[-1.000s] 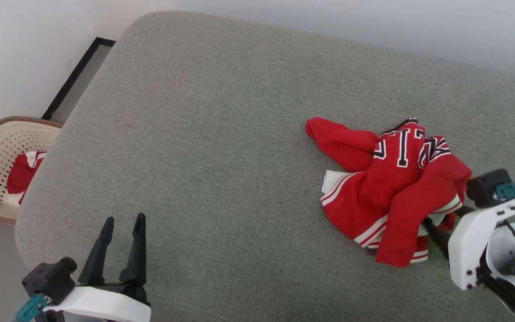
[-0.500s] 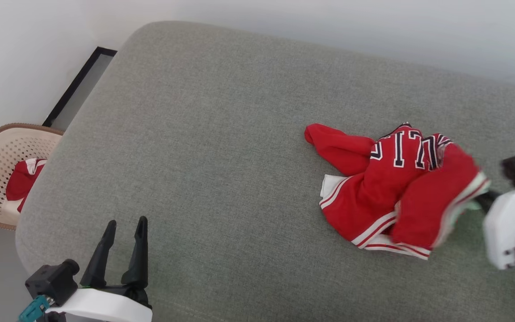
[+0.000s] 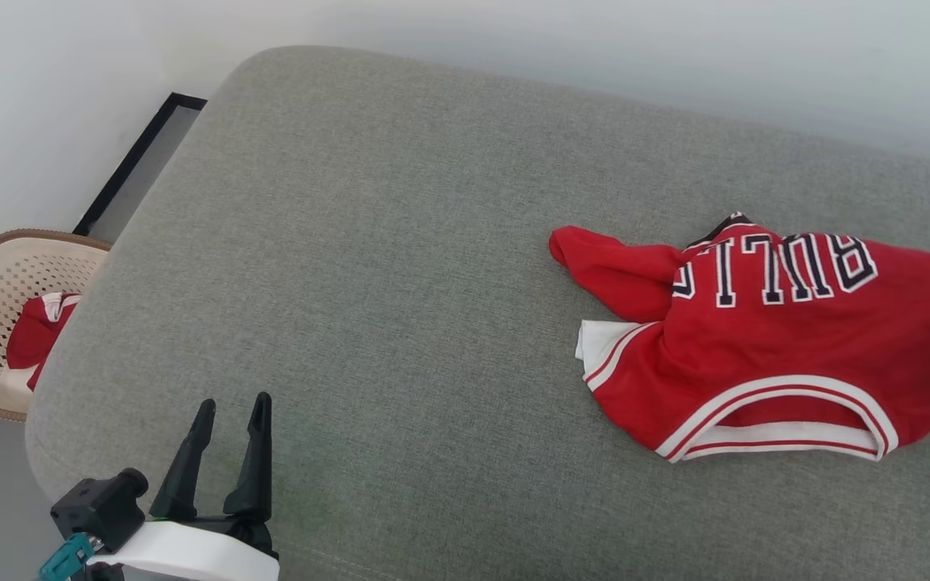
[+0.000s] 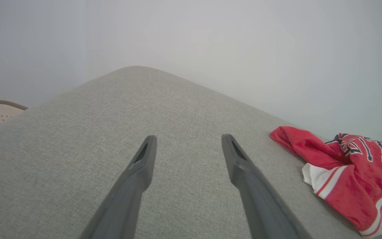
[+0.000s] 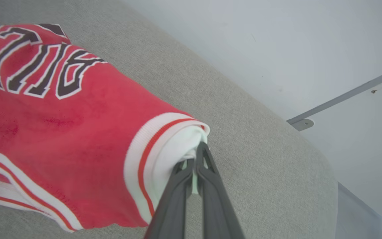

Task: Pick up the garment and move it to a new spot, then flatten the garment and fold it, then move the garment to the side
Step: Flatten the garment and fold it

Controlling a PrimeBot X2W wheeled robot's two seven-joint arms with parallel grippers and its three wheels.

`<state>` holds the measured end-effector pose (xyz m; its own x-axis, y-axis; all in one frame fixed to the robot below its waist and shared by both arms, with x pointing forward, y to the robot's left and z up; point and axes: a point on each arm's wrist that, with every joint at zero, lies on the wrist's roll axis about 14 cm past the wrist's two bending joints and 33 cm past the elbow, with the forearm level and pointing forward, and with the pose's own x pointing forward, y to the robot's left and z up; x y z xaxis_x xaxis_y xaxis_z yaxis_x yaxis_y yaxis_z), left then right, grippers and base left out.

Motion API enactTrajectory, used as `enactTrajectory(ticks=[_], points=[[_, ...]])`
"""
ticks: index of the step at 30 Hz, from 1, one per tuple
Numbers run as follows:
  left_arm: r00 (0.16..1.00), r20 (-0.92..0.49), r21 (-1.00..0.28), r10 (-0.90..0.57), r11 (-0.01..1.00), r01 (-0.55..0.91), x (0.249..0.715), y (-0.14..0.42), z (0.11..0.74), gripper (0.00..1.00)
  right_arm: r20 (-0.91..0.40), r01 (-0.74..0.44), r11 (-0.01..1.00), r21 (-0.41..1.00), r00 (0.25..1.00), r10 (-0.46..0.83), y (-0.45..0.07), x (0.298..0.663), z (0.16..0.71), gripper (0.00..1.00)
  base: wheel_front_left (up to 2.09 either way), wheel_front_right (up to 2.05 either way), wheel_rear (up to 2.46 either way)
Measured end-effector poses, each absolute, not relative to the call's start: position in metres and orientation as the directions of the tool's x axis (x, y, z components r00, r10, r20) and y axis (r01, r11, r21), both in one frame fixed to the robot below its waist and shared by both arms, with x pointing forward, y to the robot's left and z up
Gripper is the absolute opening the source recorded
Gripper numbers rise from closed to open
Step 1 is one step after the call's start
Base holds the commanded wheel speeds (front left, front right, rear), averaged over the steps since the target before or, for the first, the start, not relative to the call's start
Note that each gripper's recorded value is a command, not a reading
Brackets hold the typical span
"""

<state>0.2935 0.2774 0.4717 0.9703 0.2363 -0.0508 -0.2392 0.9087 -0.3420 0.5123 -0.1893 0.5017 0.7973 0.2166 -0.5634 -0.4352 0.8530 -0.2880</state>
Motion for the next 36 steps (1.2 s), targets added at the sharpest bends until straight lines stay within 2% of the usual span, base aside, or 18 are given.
enactTrajectory(ticks=[6, 11, 21, 31, 32, 33, 34, 35, 36], points=[[0.970, -0.047, -0.345, 0.240, 0.907, -0.241, 0.293, 0.278, 0.473, 1.00, -0.537, -0.484, 0.829, -0.281, 0.795, 0.282, -0.162, 0.510, 0.516, 0.00, 0.00, 0.00, 0.00], [0.969, -0.049, -0.346, 0.241, 0.906, -0.243, 0.293, 0.278, 0.472, 1.00, -0.562, -0.469, 0.840, -0.274, 0.787, 0.255, -0.169, 0.509, 0.511, 0.00, 0.00, 0.00, 0.00], [0.971, -0.066, -0.343, 0.229, 0.909, -0.237, 0.300, 0.275, 0.467, 1.00, -0.690, -0.318, 0.920, -0.227, 0.719, 0.079, -0.243, 0.492, 0.459, 0.00, 0.00, 0.00, 0.00], [0.980, -0.076, -0.329, 0.183, 0.923, -0.198, 0.318, 0.265, 0.464, 1.00, -0.794, -0.201, 0.974, -0.107, 0.607, 0.038, -0.267, 0.467, 0.394, 0.00, 0.00, 0.00, 0.00], [0.981, -0.074, -0.326, 0.176, 0.926, -0.191, 0.320, 0.264, 0.465, 1.00, -0.793, -0.190, 0.978, -0.089, 0.607, 0.046, -0.265, 0.468, 0.390, 0.13, 0.00, 0.00, 0.00], [0.983, -0.073, -0.322, 0.168, 0.929, -0.183, 0.322, 0.263, 0.466, 1.00, -0.792, -0.181, 0.980, -0.084, 0.609, 0.044, -0.265, 0.469, 0.388, 0.38, 0.00, 0.00, 0.00], [0.984, -0.072, -0.319, 0.162, 0.931, -0.176, 0.324, 0.263, 0.466, 1.00, -0.789, -0.179, 0.980, -0.085, 0.613, 0.044, -0.265, 0.471, 0.387, 0.82, 0.00, 0.00, 0.00], [0.985, -0.074, -0.315, 0.153, 0.934, -0.169, 0.325, 0.262, 0.466, 1.00, -0.789, -0.174, 0.981, -0.083, 0.614, 0.042, -0.266, 0.472, 0.386, 1.00, 0.00, 0.00, 0.00], [0.987, -0.076, -0.313, 0.143, 0.936, -0.160, 0.326, 0.260, 0.465, 1.00, -0.787, -0.170, 0.983, -0.075, 0.615, 0.046, -0.265, 0.472, 0.386, 1.00, 0.00, 0.00, 0.00]])
